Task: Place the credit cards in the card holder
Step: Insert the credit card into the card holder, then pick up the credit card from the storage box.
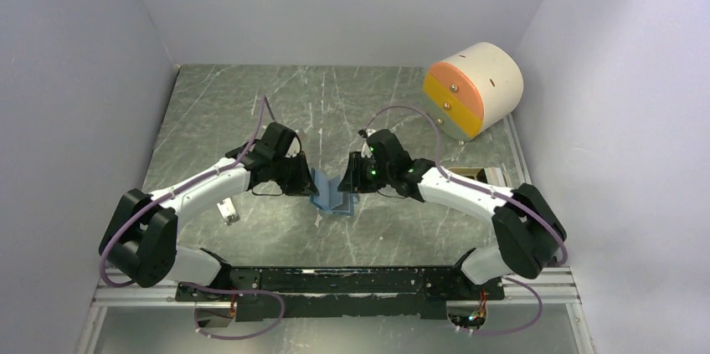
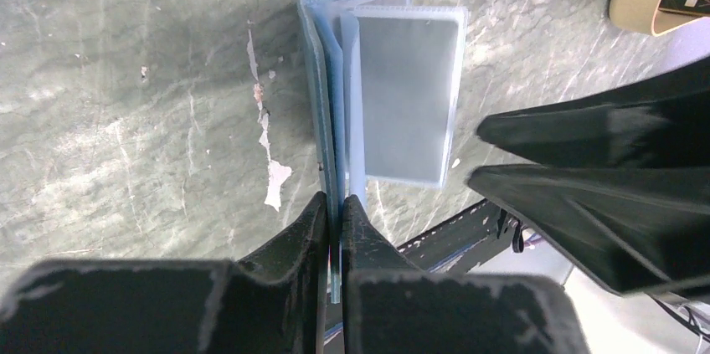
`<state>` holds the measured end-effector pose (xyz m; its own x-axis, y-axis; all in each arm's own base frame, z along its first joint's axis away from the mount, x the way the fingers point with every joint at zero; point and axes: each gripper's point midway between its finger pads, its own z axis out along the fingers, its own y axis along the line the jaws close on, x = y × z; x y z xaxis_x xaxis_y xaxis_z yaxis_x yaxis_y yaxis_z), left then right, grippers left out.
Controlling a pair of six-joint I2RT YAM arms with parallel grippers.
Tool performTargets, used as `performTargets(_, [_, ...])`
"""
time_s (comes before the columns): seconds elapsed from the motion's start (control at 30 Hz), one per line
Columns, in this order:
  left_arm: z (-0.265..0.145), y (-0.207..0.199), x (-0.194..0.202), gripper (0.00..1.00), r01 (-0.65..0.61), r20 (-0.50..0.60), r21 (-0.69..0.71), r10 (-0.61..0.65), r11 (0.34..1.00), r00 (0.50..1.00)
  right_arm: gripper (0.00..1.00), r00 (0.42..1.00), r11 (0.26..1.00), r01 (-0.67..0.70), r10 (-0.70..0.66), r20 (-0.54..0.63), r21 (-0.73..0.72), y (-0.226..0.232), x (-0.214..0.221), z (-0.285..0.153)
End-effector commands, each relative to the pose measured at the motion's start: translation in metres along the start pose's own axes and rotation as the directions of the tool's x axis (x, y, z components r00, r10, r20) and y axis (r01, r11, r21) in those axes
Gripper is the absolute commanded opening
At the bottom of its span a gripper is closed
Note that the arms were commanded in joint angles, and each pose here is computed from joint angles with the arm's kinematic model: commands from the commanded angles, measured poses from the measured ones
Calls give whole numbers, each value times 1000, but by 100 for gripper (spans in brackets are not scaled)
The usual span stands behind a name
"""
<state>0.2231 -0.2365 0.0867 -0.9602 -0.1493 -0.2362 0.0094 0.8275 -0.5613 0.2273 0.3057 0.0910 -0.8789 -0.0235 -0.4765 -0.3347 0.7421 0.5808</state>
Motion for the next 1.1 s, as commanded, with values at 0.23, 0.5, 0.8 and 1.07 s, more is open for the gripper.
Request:
performTargets(0.23, [9,-15,14,9,-3,-33,152,9,988,999,42,989,985,75,-94,118,156,-17,-50,-34])
performTargets(0.5, [12,-4,19,15,-4,-35,137,9,991,999,47,972,912,93,-169,161,399,-70,-94,-81])
performTargets(0.8, [9,5,20,23,-21,-28,122,25,992,999,58,973,670,77,-211,90,738,-153,-121,-162])
performTargets(1.07, [12,16,29,26,-21,-64,105,27,994,998,68,987,364,98,-153,-44,926,-208,-112,-208])
